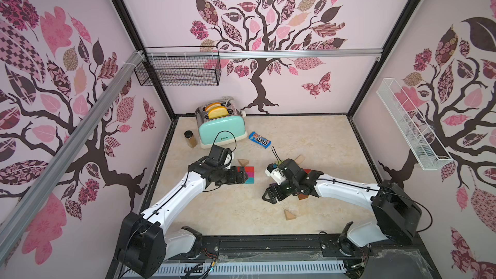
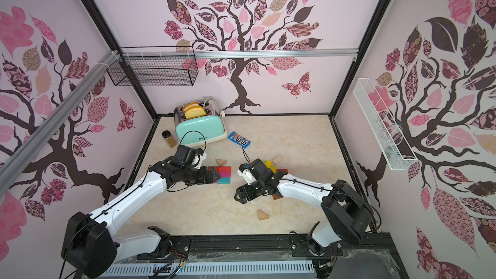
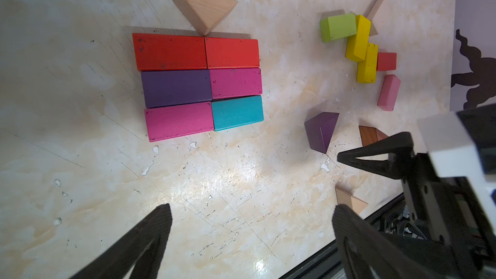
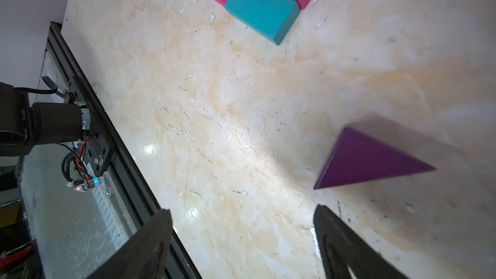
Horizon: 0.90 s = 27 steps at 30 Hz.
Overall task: Assemble a piece of candy with building blocks
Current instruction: Adjust the building block at the center of the board.
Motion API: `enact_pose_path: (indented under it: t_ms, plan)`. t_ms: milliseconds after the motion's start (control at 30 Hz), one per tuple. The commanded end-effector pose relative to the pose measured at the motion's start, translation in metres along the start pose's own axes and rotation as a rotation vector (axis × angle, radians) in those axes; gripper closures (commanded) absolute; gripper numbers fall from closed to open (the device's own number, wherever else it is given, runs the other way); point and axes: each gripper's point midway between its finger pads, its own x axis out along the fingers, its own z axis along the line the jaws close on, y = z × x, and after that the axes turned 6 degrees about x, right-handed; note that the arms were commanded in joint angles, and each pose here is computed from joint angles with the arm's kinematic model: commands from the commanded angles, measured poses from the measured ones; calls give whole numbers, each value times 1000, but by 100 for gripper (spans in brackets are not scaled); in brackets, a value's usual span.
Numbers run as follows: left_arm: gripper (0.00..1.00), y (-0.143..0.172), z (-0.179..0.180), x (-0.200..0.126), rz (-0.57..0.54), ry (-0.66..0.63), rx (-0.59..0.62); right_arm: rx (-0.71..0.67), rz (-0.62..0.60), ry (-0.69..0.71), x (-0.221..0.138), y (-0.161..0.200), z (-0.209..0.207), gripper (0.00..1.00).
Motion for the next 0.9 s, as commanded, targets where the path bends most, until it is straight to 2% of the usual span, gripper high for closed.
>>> enact_pose_path:
  t_ms: [0,100,167,500,667,867]
  plan:
    - [2,0,1,2,-7,7,-18,-88,-15,196,-19,-11,-24,13]
    - [2,1,0,5,-2,16,-23,-146,32,325,-18,-16,-44,11]
    - [2,1,0,5,-1,16,-21,-165,57,357,-12,-20,-49,11]
    - [2,8,6,8,9,-1,-20,-232,130,399,17,-26,-64,9]
    - [2,9,8,9,11,-2,-19,-243,129,364,26,-25,-61,9]
    - [2,12,10,13,15,5,-36,-310,150,401,32,-29,-67,9]
